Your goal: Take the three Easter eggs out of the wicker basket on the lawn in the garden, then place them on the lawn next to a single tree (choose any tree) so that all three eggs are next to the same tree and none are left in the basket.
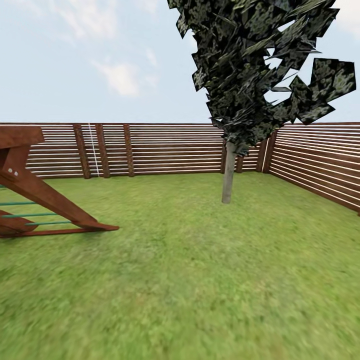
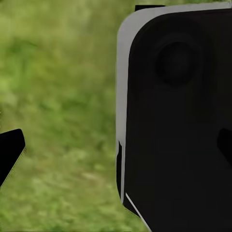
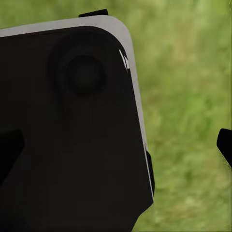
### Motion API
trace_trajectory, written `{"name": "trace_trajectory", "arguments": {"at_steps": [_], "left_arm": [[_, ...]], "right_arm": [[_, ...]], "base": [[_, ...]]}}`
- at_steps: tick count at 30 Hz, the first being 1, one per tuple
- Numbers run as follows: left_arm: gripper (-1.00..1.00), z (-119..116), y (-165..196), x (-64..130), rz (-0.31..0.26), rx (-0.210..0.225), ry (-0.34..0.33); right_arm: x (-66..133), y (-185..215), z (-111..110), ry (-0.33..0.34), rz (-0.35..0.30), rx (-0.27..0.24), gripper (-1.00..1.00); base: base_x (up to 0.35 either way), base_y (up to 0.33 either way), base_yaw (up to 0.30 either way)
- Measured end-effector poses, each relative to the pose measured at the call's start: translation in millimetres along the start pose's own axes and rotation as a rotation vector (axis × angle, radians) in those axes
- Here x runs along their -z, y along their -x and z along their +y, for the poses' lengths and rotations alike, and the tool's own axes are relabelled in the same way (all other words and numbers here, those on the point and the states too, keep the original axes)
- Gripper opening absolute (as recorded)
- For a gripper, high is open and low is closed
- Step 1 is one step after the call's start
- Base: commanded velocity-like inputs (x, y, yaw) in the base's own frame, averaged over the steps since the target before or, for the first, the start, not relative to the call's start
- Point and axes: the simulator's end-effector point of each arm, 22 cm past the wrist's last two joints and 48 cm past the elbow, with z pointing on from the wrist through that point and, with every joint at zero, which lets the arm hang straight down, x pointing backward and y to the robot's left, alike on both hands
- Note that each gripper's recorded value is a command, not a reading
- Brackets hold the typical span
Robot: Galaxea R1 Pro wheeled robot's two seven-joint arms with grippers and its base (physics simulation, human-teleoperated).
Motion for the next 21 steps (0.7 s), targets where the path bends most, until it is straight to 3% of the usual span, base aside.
{"name": "trace_trajectory", "arguments": {"at_steps": [21], "left_arm": [[1.00, 0.0, -0.6, 0.0, 0.001, 0.000, 0.000]], "right_arm": [[0.0, -0.2, 0.9, 0.001, 0.000, 0.002, 1.00]], "base": [[0.327, 0.000, 0.000]]}}
